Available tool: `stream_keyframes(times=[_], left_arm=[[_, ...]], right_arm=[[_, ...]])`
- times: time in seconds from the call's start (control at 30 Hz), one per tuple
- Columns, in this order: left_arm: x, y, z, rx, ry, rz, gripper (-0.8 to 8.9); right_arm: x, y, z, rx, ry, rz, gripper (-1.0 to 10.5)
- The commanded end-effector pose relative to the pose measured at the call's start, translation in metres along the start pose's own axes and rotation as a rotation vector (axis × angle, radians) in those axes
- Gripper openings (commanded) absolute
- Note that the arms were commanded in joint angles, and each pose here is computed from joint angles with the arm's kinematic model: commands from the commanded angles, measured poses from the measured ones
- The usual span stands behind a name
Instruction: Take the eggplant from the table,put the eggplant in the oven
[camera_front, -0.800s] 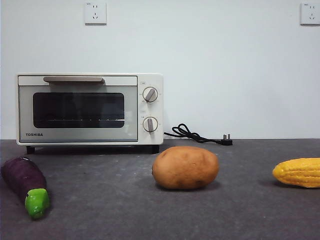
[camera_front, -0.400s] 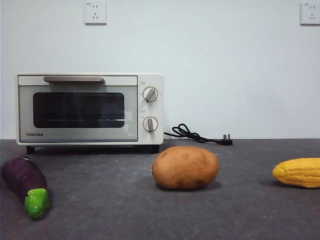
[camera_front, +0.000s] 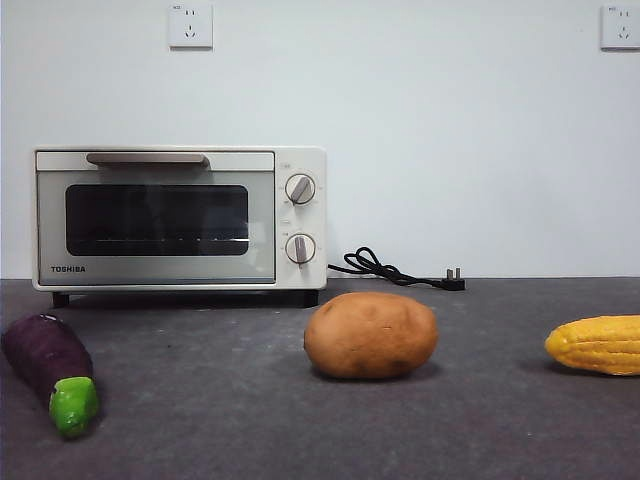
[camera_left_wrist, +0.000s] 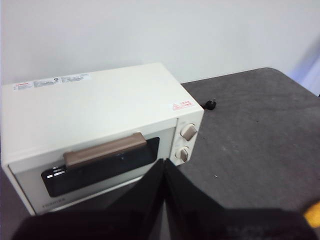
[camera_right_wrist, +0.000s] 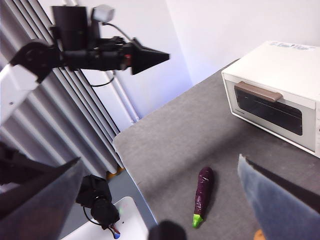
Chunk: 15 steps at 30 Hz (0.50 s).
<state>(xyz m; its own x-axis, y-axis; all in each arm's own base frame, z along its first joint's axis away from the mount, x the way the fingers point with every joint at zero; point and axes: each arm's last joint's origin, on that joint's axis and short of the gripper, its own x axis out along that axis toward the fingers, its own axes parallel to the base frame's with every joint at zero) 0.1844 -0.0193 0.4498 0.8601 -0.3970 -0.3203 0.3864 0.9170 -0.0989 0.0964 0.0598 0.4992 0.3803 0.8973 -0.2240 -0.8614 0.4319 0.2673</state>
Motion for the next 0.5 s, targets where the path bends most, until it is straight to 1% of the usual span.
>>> stream_keyframes(times=[0.03,0.3,0.5], left_arm=[[0.019,0.006,0.003,0.017,0.001,-0.007,-0.06],[0.089,0.033,-0.003,0.018,0.056,-0.008,-0.06],[0.144,0.064,-0.021,-0.015,0.113,0.015,-0.06]], right_arm=[[0.0,0.002,0.0,-0.008,0.001,0.014,6.4],[0.0,0.003,-0.001,0.002,0.015,0.019,6.4],[0.0,0.003,-0.001,0.003,0.015,0.019,6.4]])
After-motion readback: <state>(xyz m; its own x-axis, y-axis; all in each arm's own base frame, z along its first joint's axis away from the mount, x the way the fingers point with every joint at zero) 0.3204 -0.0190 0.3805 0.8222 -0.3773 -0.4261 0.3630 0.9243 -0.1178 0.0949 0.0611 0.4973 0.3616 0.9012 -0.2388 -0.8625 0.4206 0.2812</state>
